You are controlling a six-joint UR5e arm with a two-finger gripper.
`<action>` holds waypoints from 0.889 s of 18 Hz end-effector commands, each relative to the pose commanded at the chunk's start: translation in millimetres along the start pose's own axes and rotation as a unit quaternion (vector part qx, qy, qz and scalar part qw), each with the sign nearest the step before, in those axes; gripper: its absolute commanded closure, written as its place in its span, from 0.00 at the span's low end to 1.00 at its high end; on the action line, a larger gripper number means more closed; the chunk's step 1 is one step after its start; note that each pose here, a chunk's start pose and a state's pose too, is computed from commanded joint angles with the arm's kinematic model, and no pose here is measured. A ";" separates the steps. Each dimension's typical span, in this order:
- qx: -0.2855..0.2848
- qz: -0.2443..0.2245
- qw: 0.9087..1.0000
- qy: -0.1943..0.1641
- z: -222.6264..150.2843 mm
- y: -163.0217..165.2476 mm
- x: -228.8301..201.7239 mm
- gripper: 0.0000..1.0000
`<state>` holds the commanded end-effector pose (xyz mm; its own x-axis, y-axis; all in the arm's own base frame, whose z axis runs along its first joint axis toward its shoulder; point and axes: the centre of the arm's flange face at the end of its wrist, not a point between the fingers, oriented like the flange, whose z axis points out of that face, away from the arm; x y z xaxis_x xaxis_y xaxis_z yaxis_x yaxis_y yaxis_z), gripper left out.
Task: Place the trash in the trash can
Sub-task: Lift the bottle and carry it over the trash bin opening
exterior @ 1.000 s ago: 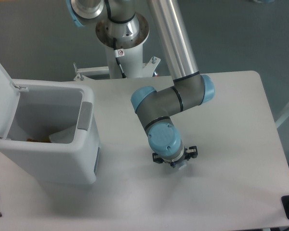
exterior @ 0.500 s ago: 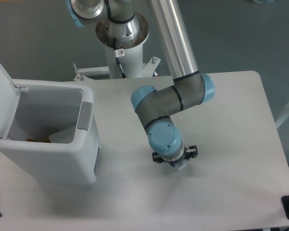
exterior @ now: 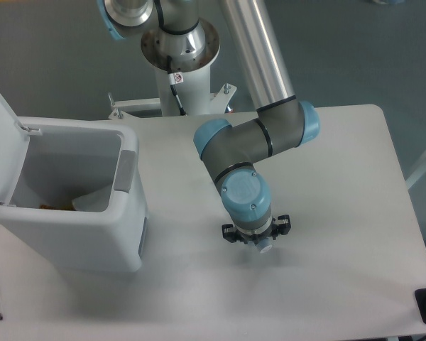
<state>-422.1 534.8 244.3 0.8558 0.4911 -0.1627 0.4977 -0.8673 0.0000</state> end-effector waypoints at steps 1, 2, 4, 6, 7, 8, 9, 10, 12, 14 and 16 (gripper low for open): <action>0.014 -0.008 1.000 0.008 -12.2 -0.3 -8.3 0.53; 0.028 -0.015 0.999 0.022 -22.6 -0.9 -15.2 0.53; 0.064 -0.026 0.997 0.045 -51.8 -3.7 -26.9 0.52; 0.100 -0.036 0.992 0.069 -78.9 -7.6 -40.9 0.52; 0.119 -0.041 0.989 0.082 -93.3 -9.4 -48.9 0.52; 0.137 -0.046 0.985 0.093 -107.1 -10.3 -57.9 0.52; 0.155 -0.049 0.981 0.104 -120.7 -11.1 -63.6 0.52; 0.172 -0.051 0.977 0.114 -134.6 -11.4 -69.4 0.52; 0.204 -0.054 0.968 0.134 -159.4 -10.7 -81.1 0.52; 0.245 -0.051 0.956 0.155 -188.5 -11.8 -86.3 0.52; 0.268 -0.046 0.948 0.165 -206.3 -10.9 -86.8 0.52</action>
<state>-472.7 518.3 462.0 0.8539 0.4881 0.1805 0.5048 -0.6925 -0.5154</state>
